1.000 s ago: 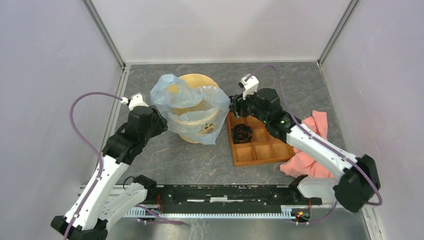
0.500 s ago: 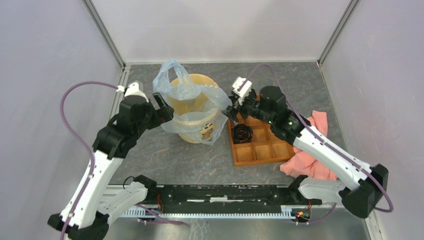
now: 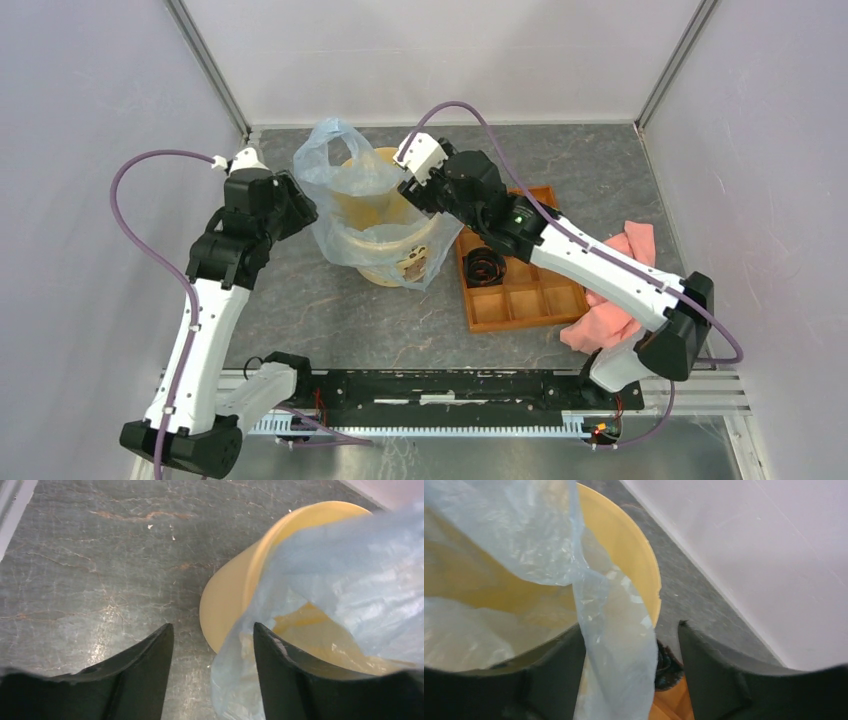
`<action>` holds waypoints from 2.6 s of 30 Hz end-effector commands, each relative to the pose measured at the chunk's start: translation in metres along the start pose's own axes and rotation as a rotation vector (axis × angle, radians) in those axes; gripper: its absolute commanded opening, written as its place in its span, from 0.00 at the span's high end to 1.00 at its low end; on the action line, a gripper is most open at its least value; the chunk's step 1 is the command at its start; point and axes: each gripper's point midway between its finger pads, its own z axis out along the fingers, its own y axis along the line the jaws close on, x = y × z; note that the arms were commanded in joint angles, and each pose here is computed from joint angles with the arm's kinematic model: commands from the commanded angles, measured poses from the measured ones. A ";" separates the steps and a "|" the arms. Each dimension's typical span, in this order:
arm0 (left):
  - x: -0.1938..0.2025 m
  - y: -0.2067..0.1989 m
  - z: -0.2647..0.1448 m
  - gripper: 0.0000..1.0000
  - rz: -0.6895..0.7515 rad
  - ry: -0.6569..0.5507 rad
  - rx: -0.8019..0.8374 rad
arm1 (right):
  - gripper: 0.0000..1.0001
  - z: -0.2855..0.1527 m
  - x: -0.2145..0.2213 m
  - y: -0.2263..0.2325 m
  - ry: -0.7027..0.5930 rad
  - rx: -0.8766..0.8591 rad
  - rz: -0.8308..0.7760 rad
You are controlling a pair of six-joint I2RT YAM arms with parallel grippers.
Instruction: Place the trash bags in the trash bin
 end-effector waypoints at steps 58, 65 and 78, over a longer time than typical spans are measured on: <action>0.081 0.034 0.105 0.97 -0.083 0.244 0.091 | 0.37 0.065 0.120 -0.094 0.232 0.115 0.382; 0.089 0.033 0.088 0.89 -0.099 0.254 0.111 | 0.10 -0.011 0.082 -0.135 0.232 0.307 0.311; 0.104 0.030 0.085 0.89 -0.132 0.274 0.154 | 0.02 -0.082 -0.022 0.054 -0.158 -0.416 0.635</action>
